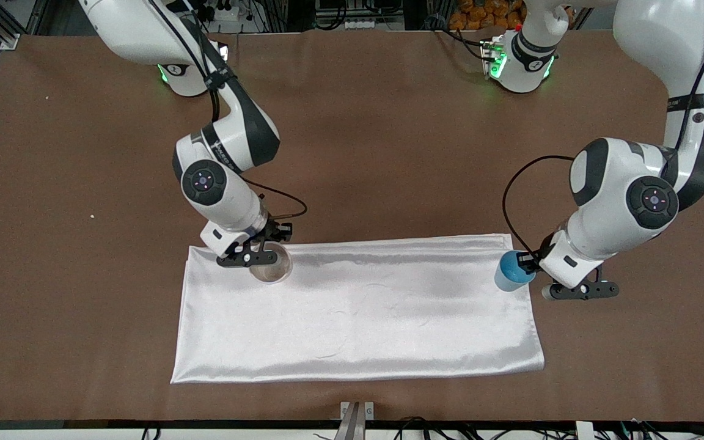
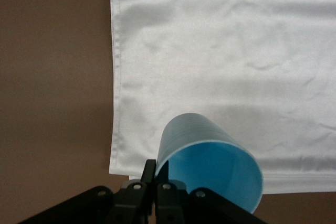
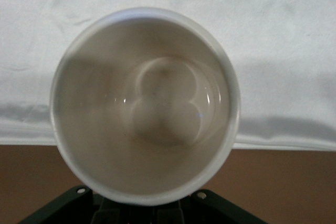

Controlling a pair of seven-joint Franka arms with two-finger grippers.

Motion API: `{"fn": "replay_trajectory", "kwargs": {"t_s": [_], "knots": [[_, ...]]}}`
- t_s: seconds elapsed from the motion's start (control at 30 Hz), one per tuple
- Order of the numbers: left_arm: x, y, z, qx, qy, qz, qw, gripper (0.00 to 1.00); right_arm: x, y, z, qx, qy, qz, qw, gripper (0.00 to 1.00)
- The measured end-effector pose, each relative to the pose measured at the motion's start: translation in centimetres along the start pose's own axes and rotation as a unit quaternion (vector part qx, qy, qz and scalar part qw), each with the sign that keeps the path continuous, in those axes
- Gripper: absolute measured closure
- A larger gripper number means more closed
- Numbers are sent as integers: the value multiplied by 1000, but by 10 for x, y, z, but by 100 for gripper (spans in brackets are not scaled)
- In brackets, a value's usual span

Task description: Place blue cup into white mug on table

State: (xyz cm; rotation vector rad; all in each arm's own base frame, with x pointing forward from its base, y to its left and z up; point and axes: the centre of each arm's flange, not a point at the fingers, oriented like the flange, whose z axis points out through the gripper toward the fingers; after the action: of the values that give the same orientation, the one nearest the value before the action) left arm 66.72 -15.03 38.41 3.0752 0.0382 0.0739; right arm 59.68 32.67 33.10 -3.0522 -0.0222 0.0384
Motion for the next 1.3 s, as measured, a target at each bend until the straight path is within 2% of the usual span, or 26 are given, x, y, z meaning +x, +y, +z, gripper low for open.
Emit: {"fn": "replay_trajectory", "kwargs": {"t_s": [0.17,0.53,0.67,0.93,1.3], "knots": [[-6,13,-9,1,-3,11,1000,96,-32,-25,-10,3,6,12,1000,93],[-18,45,-13,1,-9,34,999,96,-130,-84,-1,40,56,20,997,93],[-22,55,-11,1,-11,21,1000,96,-153,-100,9,44,57,14,997,93],[-29,71,-4,11,-14,26,999,96,-173,-106,25,36,47,1,998,93],[-26,74,20,16,-13,32,999,96,-215,-122,53,51,59,1,997,93]]}}
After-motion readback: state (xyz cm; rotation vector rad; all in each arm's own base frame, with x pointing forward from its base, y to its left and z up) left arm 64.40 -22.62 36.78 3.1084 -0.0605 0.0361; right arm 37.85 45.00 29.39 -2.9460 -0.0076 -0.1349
